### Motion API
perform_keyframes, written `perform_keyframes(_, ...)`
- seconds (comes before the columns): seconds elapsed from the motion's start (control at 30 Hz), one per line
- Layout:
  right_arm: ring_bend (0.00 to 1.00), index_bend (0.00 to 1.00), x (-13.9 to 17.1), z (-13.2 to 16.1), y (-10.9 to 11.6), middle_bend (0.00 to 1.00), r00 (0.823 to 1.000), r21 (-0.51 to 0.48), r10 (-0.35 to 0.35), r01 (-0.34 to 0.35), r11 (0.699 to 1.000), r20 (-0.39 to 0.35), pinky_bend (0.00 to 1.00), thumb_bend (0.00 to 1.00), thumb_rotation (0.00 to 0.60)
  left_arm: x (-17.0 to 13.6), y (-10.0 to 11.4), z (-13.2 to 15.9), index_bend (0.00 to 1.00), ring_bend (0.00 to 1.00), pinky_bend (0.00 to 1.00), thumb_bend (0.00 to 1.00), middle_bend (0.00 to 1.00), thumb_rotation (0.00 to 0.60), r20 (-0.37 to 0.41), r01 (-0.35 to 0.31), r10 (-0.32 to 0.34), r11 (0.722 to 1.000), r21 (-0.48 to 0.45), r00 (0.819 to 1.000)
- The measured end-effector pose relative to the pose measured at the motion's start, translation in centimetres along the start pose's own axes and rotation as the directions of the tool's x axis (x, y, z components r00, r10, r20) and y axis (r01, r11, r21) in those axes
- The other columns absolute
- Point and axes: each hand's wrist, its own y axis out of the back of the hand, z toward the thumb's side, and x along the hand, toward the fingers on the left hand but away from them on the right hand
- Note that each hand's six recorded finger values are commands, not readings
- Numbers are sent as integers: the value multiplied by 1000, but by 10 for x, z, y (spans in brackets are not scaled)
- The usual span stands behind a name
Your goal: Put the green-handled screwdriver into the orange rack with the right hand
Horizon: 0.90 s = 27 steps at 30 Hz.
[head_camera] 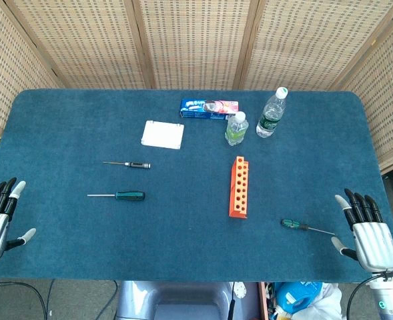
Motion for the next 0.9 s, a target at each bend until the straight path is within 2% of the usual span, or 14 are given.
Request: perform_keyframes(0.9,0,40,1,11,-6,0,999,-4,25,-25,1000,-22,0,188,600,-2,4,2,0,0,0,0,0,600,5,-4,4,1000,-2,1000)
